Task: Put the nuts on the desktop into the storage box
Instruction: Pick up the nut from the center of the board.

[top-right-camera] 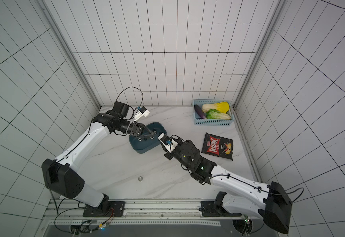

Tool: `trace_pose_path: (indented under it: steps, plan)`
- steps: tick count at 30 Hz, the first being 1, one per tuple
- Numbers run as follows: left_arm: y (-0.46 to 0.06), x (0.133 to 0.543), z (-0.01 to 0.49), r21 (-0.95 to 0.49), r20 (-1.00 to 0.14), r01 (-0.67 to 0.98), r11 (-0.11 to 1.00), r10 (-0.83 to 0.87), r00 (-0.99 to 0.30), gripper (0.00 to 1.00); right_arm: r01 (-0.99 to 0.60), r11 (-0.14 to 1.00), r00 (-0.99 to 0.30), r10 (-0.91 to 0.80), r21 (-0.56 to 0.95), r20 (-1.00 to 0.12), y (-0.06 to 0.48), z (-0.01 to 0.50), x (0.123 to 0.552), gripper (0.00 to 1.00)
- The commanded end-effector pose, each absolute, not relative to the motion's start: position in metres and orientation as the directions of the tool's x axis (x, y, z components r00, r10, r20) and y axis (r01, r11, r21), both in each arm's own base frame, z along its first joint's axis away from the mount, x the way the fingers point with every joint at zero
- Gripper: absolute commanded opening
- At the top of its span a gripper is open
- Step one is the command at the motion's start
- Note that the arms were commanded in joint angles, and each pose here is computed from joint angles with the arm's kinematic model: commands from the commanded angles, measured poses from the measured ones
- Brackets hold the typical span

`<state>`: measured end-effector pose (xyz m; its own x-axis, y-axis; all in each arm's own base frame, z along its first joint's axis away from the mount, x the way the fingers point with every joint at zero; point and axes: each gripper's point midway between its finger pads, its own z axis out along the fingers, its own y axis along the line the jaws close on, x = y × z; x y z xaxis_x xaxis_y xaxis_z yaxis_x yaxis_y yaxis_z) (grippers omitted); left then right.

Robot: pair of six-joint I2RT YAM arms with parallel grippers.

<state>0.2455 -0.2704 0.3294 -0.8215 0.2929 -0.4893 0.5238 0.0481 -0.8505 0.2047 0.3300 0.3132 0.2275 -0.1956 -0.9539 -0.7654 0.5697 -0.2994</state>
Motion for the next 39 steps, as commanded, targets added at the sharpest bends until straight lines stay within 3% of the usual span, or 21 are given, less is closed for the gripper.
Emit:
trace_pose_path:
  steps: [1,9,14,27,31,36,39]
  plan:
    - [-0.281,0.232,0.348,-0.850,-0.514,0.522,-0.068,0.321,-0.796,0.81,-0.772,0.551,0.317,-0.097,-0.317,-0.943,0.331,0.342,0.190,0.10]
    - [-0.290,0.224,0.349,-0.856,-0.509,0.507,-0.104,0.349,-0.787,0.74,-0.794,0.512,0.346,-0.066,-0.329,-0.936,0.336,0.351,0.177,0.10]
    - [-0.291,0.219,0.354,-0.854,-0.516,0.502,-0.139,0.357,-0.779,0.52,-0.806,0.497,0.338,-0.057,-0.320,-0.939,0.336,0.350,0.174,0.09]
    - [-0.288,0.213,0.358,-0.829,-0.553,0.542,-0.141,0.355,-0.754,0.26,-0.803,0.515,0.311,-0.064,-0.298,-0.948,0.332,0.345,0.176,0.11]
    - [-0.287,0.213,0.358,-0.810,-0.575,0.575,-0.117,0.356,-0.737,0.21,-0.808,0.508,0.307,-0.072,-0.300,-0.949,0.333,0.343,0.176,0.27]
    - [-0.287,0.220,0.349,-0.783,-0.591,0.621,-0.044,0.362,-0.720,0.21,-0.805,0.509,0.300,-0.093,-0.305,-0.949,0.332,0.339,0.177,0.46]
    - [-0.286,0.231,0.337,-0.754,-0.595,0.655,0.051,0.370,-0.713,0.21,-0.794,0.525,0.291,-0.114,-0.306,-0.950,0.327,0.336,0.180,0.66]
